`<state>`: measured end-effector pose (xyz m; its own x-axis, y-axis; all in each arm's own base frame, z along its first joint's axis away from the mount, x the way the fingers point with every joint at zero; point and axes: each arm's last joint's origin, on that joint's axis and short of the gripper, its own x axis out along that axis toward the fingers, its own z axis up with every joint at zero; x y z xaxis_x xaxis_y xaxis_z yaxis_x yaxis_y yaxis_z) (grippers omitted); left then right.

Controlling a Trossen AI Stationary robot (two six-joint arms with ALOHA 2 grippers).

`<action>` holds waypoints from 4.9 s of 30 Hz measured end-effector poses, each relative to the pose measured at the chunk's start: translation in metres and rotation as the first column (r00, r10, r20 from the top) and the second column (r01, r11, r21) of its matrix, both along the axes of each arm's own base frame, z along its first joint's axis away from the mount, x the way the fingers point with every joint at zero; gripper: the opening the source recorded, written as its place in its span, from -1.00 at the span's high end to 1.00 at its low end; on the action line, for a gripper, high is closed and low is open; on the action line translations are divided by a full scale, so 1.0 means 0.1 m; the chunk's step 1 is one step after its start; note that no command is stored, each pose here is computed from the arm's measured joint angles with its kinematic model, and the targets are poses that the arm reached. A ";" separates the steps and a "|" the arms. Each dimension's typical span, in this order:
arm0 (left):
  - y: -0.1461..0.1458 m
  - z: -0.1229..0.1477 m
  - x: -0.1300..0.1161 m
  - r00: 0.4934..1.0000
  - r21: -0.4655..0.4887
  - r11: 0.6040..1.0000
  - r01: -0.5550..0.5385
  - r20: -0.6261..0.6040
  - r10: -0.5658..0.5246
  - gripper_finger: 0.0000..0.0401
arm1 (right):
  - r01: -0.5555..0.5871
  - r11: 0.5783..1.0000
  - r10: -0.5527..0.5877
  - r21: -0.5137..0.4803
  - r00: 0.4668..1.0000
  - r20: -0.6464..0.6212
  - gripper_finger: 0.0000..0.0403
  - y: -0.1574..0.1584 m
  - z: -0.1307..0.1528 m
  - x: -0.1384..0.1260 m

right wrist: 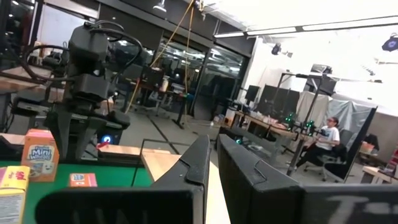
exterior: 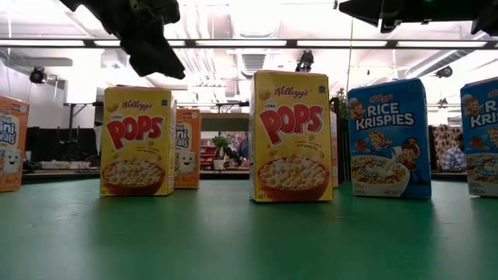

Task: Stack cereal on shelf
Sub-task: Put the middle orange cereal box on the shelf

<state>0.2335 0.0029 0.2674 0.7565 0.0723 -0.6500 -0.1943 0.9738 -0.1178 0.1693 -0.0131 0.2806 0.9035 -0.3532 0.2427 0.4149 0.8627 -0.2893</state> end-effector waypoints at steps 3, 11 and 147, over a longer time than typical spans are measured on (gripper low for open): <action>0.02 -0.05 0.05 0.999 0.038 0.999 0.024 -0.041 -0.022 0.32 | -0.003 1.000 0.003 0.010 1.000 0.000 0.89 0.00 0.00 0.00; 0.13 -0.21 0.15 0.991 0.097 0.995 0.025 -0.130 -0.012 -0.09 | -0.004 1.000 0.004 0.015 1.000 -0.019 0.89 0.00 -0.02 0.01; 2.56 1.19 -0.16 0.958 0.269 0.956 0.122 -0.283 -0.043 0.23 | -0.119 0.929 0.179 0.350 0.973 -0.144 0.89 0.03 -0.28 0.05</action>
<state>0.2171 0.2589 0.3868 0.5654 0.2266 -0.7931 -0.0981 0.9732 0.2082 0.1744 -0.0100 0.2527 0.9691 -0.2450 -0.0292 0.2444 0.9694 -0.0253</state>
